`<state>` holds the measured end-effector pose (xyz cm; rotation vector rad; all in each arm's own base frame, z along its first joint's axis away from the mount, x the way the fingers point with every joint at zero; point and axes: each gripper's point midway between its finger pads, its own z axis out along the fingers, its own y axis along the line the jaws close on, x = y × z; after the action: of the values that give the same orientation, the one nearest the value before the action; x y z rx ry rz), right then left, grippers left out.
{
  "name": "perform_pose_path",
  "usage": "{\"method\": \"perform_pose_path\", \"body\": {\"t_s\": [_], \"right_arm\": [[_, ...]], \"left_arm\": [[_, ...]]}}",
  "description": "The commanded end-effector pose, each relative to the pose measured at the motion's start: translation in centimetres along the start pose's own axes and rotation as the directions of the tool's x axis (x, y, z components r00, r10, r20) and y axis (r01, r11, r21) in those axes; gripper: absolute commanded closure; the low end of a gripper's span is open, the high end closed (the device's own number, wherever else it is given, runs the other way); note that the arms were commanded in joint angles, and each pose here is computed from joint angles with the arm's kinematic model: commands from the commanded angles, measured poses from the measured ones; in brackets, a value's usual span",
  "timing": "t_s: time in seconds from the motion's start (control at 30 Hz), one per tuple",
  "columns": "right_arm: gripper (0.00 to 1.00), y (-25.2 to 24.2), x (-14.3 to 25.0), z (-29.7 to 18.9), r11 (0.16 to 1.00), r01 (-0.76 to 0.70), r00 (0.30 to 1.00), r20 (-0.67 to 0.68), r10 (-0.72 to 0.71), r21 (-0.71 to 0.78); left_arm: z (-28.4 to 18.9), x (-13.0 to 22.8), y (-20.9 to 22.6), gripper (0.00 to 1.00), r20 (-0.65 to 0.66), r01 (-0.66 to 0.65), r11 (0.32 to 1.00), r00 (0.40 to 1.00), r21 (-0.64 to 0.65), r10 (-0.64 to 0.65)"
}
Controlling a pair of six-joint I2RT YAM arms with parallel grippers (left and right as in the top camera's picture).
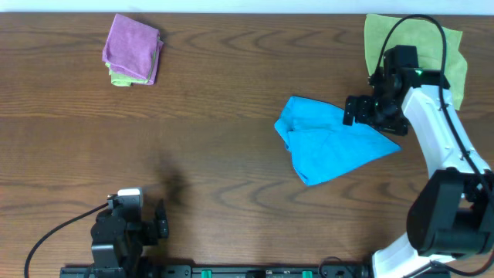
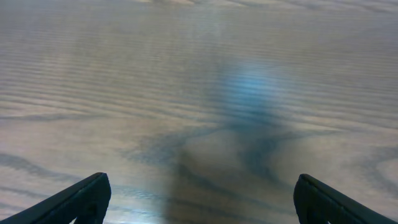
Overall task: Fold the cloth
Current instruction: 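Regrasp the blue cloth's right corner with the right gripper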
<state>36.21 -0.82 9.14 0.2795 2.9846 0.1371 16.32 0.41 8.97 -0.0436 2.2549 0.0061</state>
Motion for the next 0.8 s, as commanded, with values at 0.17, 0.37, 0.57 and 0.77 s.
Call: {"method": "perform_pose_path", "body": {"t_s": [0.17, 0.37, 0.57, 0.77], "right_arm": [[0.06, 0.4, -0.8, -3.4, 0.980, 0.136, 0.985, 0.125, -0.118, -0.146], [0.07, -1.3, 0.0, -6.0, 0.970, 0.122, 0.962, 0.264, -0.064, -0.209], [0.07, -2.6, 2.4, -5.8, 0.960, 0.074, 0.953, 0.303, 0.011, -0.270], [0.07, -3.0, 5.0, -4.2, 0.956, 0.035, 0.964, 0.263, 0.045, -0.291]], "left_arm": [[-0.5, -3.6, -3.2, 0.05, 0.143, 0.011, 0.981, 0.989, 0.191, -0.039], [-1.7, -5.3, -7.5, 0.04, 0.062, 0.187, 0.866, 0.968, 0.463, -0.242], [-3.2, -7.4, -10.3, 0.05, -0.031, 0.193, 0.775, 0.975, 0.601, -0.219], [-4.3, -10.2, -12.9, 0.04, -0.167, 0.230, 0.689, 0.973, 0.688, -0.158]]}}
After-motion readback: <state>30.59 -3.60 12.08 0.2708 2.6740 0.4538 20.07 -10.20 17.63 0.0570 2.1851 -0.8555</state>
